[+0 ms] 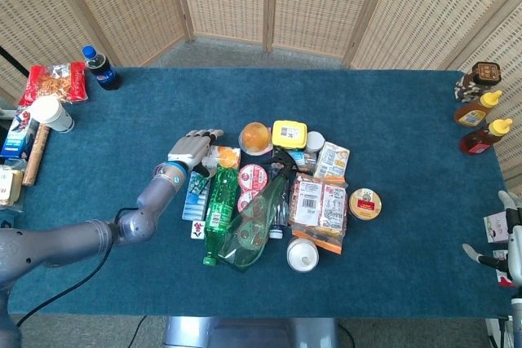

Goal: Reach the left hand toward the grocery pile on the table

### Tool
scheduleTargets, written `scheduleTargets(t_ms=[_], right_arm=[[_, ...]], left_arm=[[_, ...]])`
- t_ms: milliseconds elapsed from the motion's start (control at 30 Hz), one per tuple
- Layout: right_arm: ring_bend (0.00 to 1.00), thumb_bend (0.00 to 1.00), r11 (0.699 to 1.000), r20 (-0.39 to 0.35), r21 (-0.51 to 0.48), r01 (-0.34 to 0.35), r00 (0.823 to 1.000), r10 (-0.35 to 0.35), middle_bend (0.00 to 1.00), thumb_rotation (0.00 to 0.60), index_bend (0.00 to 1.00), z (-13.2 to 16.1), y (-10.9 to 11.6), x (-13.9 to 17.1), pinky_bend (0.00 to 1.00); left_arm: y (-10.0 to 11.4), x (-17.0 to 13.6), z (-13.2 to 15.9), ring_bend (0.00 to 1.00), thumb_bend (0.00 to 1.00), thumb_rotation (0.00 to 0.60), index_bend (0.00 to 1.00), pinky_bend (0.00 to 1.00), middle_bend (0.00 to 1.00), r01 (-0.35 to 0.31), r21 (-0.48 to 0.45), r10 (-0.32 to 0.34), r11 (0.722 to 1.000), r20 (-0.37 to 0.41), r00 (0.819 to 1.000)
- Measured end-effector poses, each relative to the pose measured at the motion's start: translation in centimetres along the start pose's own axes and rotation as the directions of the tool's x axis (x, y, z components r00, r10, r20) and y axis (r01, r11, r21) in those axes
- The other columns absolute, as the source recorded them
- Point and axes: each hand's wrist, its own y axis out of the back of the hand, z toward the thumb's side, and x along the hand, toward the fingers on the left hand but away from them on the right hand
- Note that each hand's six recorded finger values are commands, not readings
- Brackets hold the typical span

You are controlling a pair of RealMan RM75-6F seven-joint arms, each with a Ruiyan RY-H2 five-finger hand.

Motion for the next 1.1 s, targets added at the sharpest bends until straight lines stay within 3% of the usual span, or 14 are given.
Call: scheduleTargets(t_ms=[67, 267, 467, 633, 767, 1100], right_arm=[[0.00, 0.00, 1.000, -0.001, -0.008, 0.002, 1.000, -0.002, 0.00, 0.553, 0.00, 0.0, 0.1, 0.1, 0.00], [0.00, 0.00, 1.000, 0.006, -0.023, 0.016, 1.000, -0.016, 0.00, 0.556, 0.00, -0.5, 0.4, 0.3, 0.00], [0.00, 0.00, 0.999, 0.010, -0.040, 0.023, 1.000, -0.023, 0.00, 0.556, 0.00, -0.7, 0.7, 0.5, 0.00], [0.00, 0.00, 0.998, 0.007, -0.042, 0.038, 0.999, -0.038, 0.00, 0.555, 0.00, -0.7, 1.1, 0.6, 0.00], [0.00, 0.00, 0.998, 0.003, -0.046, 0.041, 0.999, -0.041, 0.00, 0.555, 0.00, -0.6, 1.2, 0.7, 0.00], [0.00, 0.00, 0.998, -0.016, -0.057, 0.029, 0.999, -0.030, 0.00, 0.555, 0.00, 0.0, 0.7, 0.5, 0.00]], left_arm=[[0.0, 0.1, 0.1, 0.04, 0.36, 0.600, 0.09, 0.00, 0.06, -0.002, 0.005, 0.002, 1.000, -0.003, 1.000], [0.1, 0.2, -0.1, 0.31, 0.36, 0.600, 0.21, 0.00, 0.24, -0.017, 0.006, 0.017, 1.000, -0.020, 1.000], [0.0, 0.2, -1.1, 0.48, 0.41, 0.600, 0.37, 0.00, 0.41, -0.014, 0.005, 0.014, 1.000, -0.054, 0.998], [0.7, 0.3, -1.2, 0.64, 0.49, 0.600, 0.50, 0.11, 0.56, -0.053, -0.023, 0.051, 0.998, -0.067, 0.996], [2.0, -0.1, -1.6, 0.68, 0.50, 0.600, 0.55, 0.17, 0.61, -0.101, -0.055, 0.097, 0.993, -0.076, 0.992], [4.9, -2.7, -1.8, 0.69, 0.49, 0.600, 0.55, 0.17, 0.61, -0.175, -0.145, 0.172, 0.974, -0.036, 0.984]])
